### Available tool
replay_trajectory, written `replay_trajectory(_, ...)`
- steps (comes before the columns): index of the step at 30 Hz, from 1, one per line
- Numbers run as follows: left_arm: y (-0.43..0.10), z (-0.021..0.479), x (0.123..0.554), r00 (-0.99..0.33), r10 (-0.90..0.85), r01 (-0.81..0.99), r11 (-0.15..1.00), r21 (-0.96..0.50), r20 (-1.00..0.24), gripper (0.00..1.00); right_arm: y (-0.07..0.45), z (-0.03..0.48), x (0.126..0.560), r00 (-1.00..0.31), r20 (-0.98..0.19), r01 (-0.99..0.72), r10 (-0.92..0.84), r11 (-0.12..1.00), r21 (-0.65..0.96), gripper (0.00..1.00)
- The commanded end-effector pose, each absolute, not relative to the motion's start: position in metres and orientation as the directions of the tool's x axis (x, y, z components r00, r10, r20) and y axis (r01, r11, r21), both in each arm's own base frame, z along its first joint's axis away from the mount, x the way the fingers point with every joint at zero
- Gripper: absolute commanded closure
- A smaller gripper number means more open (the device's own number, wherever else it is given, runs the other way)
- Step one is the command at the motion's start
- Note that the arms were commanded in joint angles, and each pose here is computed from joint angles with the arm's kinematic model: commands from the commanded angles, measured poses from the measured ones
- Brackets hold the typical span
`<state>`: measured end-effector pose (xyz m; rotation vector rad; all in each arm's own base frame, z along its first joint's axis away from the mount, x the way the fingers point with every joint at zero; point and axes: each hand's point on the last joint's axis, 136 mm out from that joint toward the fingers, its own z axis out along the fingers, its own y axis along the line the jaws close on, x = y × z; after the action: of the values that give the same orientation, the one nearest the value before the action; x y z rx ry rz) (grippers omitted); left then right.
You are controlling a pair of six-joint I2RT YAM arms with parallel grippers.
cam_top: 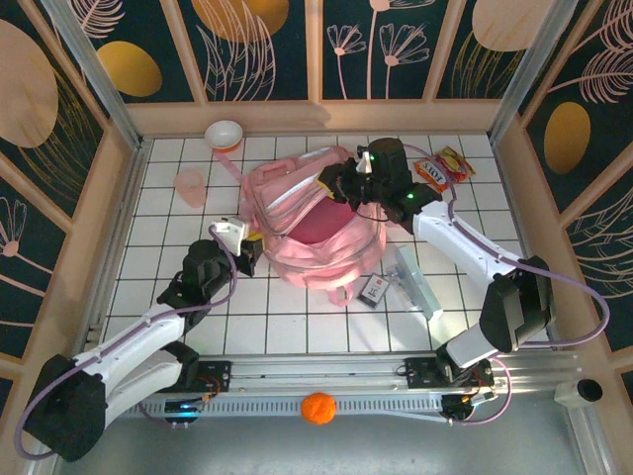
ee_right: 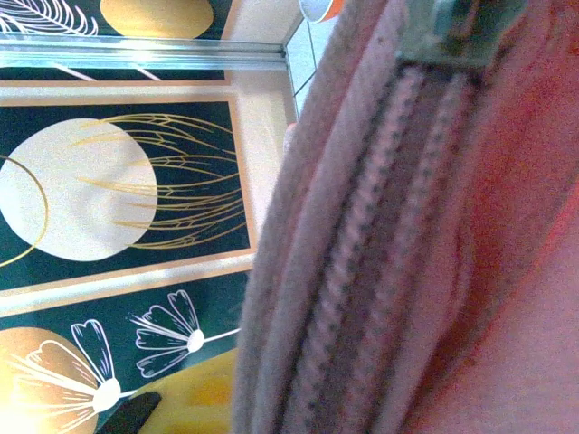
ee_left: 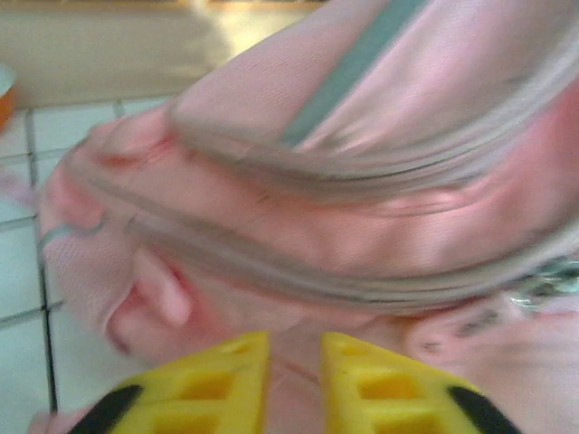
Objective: Pack the student bag
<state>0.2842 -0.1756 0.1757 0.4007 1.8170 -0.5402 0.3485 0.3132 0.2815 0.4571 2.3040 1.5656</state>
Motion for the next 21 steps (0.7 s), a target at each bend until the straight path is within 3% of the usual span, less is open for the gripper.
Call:
replay_trajectory(1,-0.203,0.201,0.261,-0.19,0.022,0.711,0.692,-0.123,-0.981,0.57,0.319,0.378,0.343,-0.878,-0.259,-0.196,0.401,0.192,0.962,1.0)
replay_trajectory(5,-0.215,0.195,0.25,-0.224,0.043,0.767,0.624,-0.149,-0.974,0.26,0.323,0.376,0.344,-0.887,-0.255,-0.196,0.385,0.186,0.963,1.0)
replay_trajectory(8,-0.215,0.184,0.255,-0.268,0.04,0.748,0.639,-0.182,-0.963,0.18,0.323,0.377,0.343,-0.887,-0.255,-0.198,0.385,0.182,0.963,1.0)
replay_trajectory(14,-0.223,0.181,0.268,-0.302,-0.002,0.735,0.636,-0.235,-0.953,0.18,0.323,0.38,0.343,-0.887,-0.255,-0.202,0.385,0.173,0.964,1.0)
replay_trajectory(21,-0.246,0.19,0.258,-0.279,0.035,0.836,0.501,-0.225,-0.96,0.41,0.323,0.38,0.343,-0.886,-0.253,-0.201,0.389,0.171,0.965,1.0)
